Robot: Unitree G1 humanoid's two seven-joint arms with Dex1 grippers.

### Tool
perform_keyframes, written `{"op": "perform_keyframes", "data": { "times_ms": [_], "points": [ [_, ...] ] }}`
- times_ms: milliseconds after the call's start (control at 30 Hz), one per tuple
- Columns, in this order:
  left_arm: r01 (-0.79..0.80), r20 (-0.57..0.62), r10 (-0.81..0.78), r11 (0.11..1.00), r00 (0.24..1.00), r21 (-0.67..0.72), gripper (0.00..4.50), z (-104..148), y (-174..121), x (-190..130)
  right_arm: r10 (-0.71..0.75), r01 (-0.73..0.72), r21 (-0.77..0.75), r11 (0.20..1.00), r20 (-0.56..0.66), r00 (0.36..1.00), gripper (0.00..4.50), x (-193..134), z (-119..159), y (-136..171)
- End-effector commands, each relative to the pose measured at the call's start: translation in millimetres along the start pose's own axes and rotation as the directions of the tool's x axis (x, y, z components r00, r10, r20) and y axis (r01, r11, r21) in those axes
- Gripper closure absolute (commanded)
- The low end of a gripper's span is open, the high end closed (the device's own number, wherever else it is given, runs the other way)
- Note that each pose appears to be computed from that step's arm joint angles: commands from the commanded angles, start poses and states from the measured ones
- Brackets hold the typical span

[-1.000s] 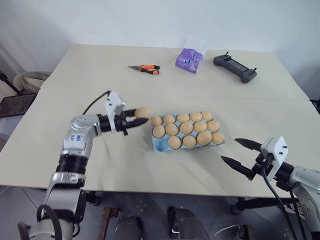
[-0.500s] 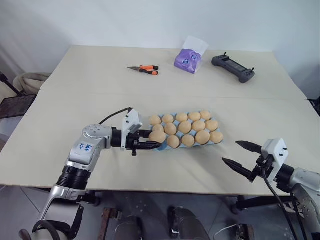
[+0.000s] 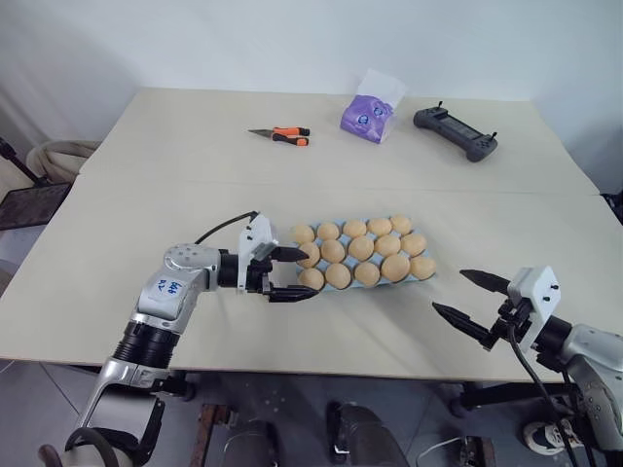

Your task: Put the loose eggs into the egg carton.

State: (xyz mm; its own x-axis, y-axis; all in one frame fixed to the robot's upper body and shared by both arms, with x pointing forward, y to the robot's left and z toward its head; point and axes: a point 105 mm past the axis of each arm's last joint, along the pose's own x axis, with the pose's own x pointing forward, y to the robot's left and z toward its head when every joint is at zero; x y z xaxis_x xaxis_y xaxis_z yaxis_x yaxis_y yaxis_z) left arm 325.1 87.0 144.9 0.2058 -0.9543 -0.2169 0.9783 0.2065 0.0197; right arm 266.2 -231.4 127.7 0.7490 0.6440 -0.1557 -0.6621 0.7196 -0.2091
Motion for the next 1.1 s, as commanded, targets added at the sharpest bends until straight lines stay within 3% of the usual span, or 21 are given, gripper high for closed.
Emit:
{"op": "perform_keyframes", "data": {
  "times_ms": [33, 267, 400, 633, 967, 1100],
  "points": [
    [0.026, 0.138, -0.033, 0.998, 0.99, 0.052, 0.05, 42, -7, -7, 0.0, 0.001, -0.028, 1.0, 0.038, 0.999, 0.0, 2, 12, -2],
    [0.007, 0.221, -0.026, 0.996, 0.975, 0.087, 0.05, 59, -19, -58, 0.012, -0.009, -0.065, 0.998, 0.042, 0.999, 0.0, -5, 21, -17],
    [0.002, 0.156, -0.013, 0.998, 0.988, 0.07, 0.05, 48, -32, -96, 0.026, -0.022, -0.094, 0.995, 0.042, 0.999, 0.0, -14, 29, -30],
    [-0.139, 0.078, 0.139, 0.99, 0.987, -0.005, 0.05, 19, -40, -153, 0.096, -0.095, -0.148, 0.984, -0.002, 0.995, 0.0, -30, 29, -48],
    [-0.254, 0.062, 0.261, 0.962, 0.963, -0.1, 0.05, -27, -46, -167, 0.15, -0.153, -0.114, 0.982, -0.03, 0.988, 0.0, -20, 13, -55],
    [-0.295, 0.128, 0.299, 0.954, 0.946, -0.049, 0.05, -30, -33, -163, 0.166, -0.167, -0.07, 0.983, -0.021, 0.986, 0.0, -12, 6, -53]
  ]
}}
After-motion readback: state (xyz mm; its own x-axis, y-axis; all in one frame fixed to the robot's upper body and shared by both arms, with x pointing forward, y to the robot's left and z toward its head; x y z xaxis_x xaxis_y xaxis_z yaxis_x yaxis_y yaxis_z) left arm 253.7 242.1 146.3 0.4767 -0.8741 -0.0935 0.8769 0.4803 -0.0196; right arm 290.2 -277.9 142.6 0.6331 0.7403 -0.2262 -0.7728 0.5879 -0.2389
